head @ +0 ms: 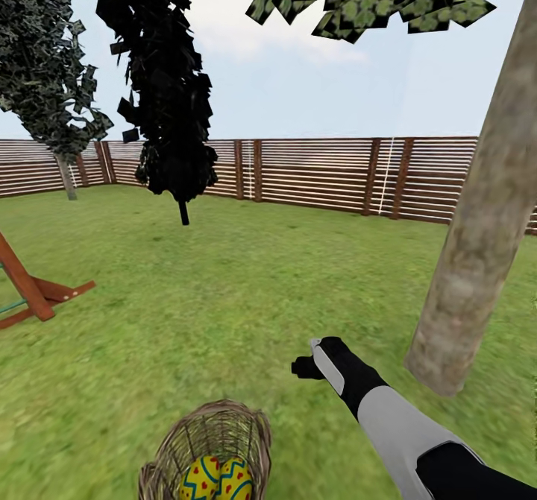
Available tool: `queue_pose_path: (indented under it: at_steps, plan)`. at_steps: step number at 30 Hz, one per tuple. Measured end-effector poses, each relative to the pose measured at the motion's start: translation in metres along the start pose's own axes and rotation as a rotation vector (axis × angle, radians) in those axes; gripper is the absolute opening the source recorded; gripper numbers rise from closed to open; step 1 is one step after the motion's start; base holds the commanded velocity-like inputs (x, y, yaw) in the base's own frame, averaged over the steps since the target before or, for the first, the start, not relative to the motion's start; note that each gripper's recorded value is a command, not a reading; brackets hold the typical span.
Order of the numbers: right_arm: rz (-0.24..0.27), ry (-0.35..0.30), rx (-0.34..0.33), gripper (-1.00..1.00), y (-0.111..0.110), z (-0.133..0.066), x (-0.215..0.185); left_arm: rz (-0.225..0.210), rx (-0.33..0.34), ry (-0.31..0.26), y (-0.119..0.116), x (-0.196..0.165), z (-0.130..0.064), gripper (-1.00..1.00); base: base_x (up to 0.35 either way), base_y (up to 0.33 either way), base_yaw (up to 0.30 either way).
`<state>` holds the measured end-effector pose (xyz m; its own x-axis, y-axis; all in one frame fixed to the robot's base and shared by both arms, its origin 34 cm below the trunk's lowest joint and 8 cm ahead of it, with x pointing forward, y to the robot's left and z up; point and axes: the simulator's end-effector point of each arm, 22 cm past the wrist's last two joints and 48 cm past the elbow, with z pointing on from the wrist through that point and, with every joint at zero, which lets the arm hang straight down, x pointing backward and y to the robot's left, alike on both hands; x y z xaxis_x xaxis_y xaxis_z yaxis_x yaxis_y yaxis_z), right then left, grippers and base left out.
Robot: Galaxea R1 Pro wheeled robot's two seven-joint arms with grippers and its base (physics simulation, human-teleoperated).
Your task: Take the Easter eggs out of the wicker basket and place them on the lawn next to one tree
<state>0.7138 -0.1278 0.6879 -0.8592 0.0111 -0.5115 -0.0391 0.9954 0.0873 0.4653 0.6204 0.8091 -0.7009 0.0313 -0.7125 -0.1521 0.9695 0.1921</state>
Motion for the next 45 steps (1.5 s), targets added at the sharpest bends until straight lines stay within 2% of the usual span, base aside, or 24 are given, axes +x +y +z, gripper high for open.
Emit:
queue_pose_path:
  at_steps: [10,13,22,33,35,43,44,45]
  plan:
    - [-0.003,-0.004,0.001,1.0,0.002,-0.017,-0.012,-0.001,0.0,-0.004,0.003,-0.015,-0.012,1.0,0.0,0.0,-0.06]
    - [0.005,0.017,0.026,1.0,-0.01,-0.009,0.003,0.018,-0.036,0.007,0.019,-0.011,-0.017,1.0,0.0,0.0,0.0]
    - [0.006,0.03,0.03,1.0,-0.012,-0.007,0.009,0.035,-0.087,-0.004,0.047,-0.022,-0.031,1.0,0.0,0.0,0.0]
    - [0.006,0.03,0.03,1.0,-0.012,-0.007,0.009,0.037,-0.089,-0.004,0.048,-0.023,-0.031,1.0,0.0,0.0,0.0]
    - [0.007,0.03,0.03,1.0,-0.012,-0.007,0.009,0.034,-0.08,-0.005,0.044,-0.025,-0.029,1.0,0.0,0.0,0.0]
    - [0.025,0.054,0.043,1.0,-0.038,-0.003,0.027,0.01,-0.055,0.03,0.021,-0.022,-0.015,1.0,0.0,0.0,0.0]
    - [0.028,0.086,0.031,1.0,-0.036,0.005,0.063,0.019,0.007,0.113,-0.021,-0.023,0.004,1.0,0.0,0.0,0.0]
    - [0.037,0.17,0.032,1.0,-0.038,0.018,0.125,0.041,0.034,0.119,-0.038,-0.029,0.01,1.0,0.0,0.0,0.0]
